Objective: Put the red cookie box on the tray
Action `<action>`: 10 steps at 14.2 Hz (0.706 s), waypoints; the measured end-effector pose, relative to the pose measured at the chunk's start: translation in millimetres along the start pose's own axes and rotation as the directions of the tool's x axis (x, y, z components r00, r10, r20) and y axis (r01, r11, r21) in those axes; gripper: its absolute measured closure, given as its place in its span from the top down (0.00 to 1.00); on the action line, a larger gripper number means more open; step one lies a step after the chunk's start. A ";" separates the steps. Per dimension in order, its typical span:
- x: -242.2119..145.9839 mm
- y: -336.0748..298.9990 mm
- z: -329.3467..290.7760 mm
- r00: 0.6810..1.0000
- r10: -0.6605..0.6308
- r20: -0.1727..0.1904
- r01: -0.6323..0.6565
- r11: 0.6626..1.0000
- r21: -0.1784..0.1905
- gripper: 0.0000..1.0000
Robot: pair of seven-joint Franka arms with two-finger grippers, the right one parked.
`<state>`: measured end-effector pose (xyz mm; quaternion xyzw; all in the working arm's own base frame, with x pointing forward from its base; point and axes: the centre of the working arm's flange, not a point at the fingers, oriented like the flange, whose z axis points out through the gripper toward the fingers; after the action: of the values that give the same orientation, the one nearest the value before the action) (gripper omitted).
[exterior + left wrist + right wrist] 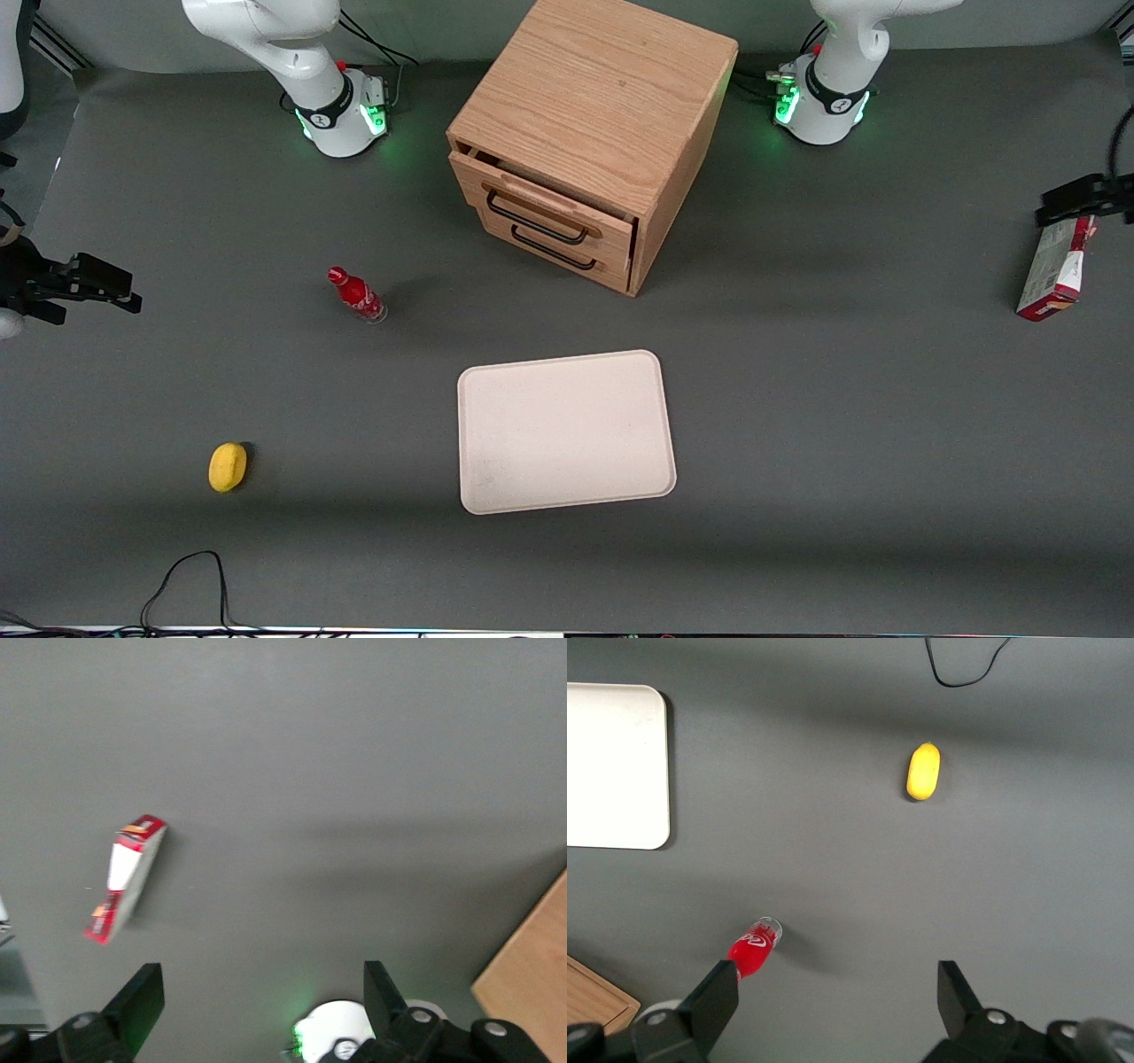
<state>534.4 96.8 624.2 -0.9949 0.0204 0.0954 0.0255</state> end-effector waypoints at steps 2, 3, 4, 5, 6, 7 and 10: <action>-16.2 -66.3 -2.0 0.998 0.063 -0.010 -0.063 0.998 -0.003 1.00; -24.9 -102.5 -0.2 0.995 0.094 -0.013 -0.094 0.996 -0.007 1.00; -32.2 -135.9 3.1 0.992 0.123 -0.013 -0.123 0.992 -0.010 1.00; -37.9 -167.2 8.4 0.988 0.151 -0.012 -0.151 0.988 -0.015 1.00; -41.8 -196.0 15.5 0.985 0.175 -0.010 -0.175 0.984 -0.021 1.00; -44.2 -220.2 24.4 0.981 0.192 -0.006 -0.192 0.981 -0.030 1.00; -43.4 -253.2 47.0 0.978 0.210 0.010 -0.209 0.976 -0.054 1.00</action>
<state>494.5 353.5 598.3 -0.9868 0.1223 0.1060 -0.0108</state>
